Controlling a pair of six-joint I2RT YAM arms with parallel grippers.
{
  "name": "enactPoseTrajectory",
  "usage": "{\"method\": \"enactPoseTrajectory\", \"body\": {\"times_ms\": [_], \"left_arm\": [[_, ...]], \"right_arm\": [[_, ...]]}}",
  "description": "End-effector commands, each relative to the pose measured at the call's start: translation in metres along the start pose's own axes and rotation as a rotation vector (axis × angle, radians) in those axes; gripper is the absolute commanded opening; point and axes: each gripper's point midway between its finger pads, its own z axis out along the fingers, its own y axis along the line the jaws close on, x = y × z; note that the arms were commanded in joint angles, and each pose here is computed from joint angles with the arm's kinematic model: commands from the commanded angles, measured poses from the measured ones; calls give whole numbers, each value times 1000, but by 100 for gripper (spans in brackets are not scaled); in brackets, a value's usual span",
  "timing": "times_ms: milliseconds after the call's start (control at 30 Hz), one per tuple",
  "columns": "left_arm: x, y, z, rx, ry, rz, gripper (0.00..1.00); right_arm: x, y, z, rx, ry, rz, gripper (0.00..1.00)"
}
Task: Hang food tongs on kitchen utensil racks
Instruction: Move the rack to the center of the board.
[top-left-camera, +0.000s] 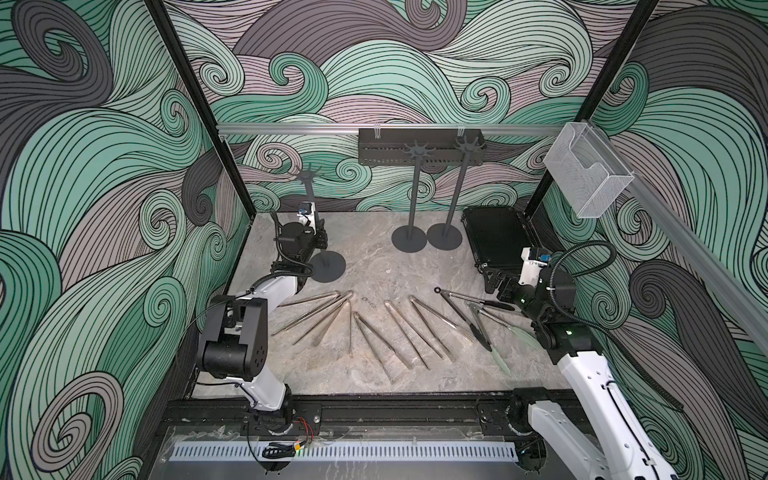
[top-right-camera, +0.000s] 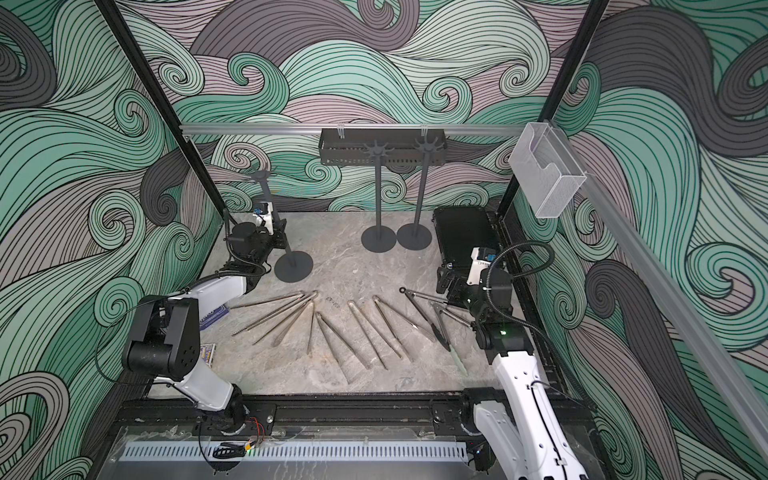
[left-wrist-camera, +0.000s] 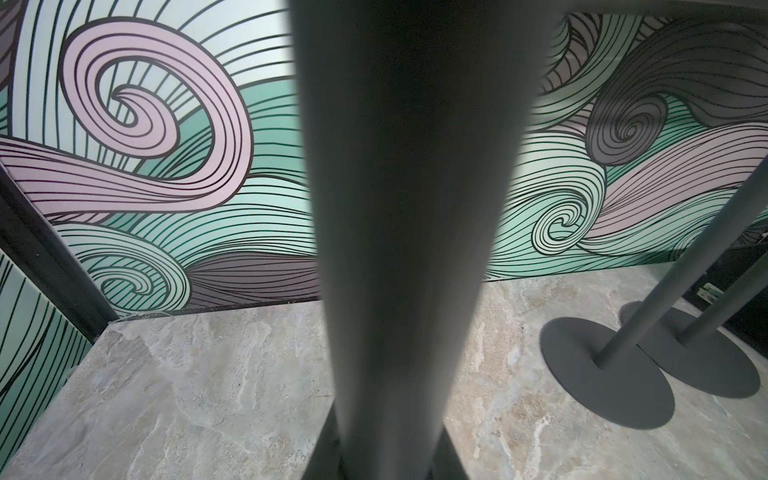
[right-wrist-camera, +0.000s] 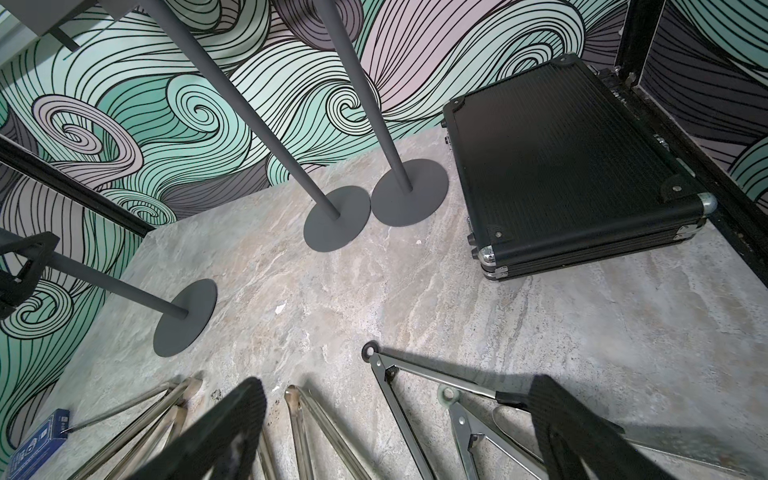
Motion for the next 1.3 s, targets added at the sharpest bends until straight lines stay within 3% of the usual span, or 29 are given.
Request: {"method": "enactPoseTrajectory", "body": {"times_ms": [0,333,533,633,833,933,1000,1267], "left_arm": [[-27,-9,8,41,-80,19,0],[-12,-11,9,51,-21,31,2],[-19,-7,6,25,-22,41,39],[-26,-6,6,20,-36,48,52],[-42,-10,3,39,-73,63,68],[-52,-13,-6,53,-95,74,91],[-59,-13,-15,45,-103,80,96],[-62,-1,-70,-35,-15,70,98]], "right_arm": [[0,-2,1,12,-7,-12,99],[0,-2,3,14,-3,-12,99],[0,-2,3,12,-4,-13,99],[-1,-1,3,11,-6,-13,99],[-2,-1,3,9,-8,-15,99],[-3,0,3,7,-9,-15,99],[-3,1,2,3,-8,-17,99],[0,6,0,-26,6,-8,99]]}}
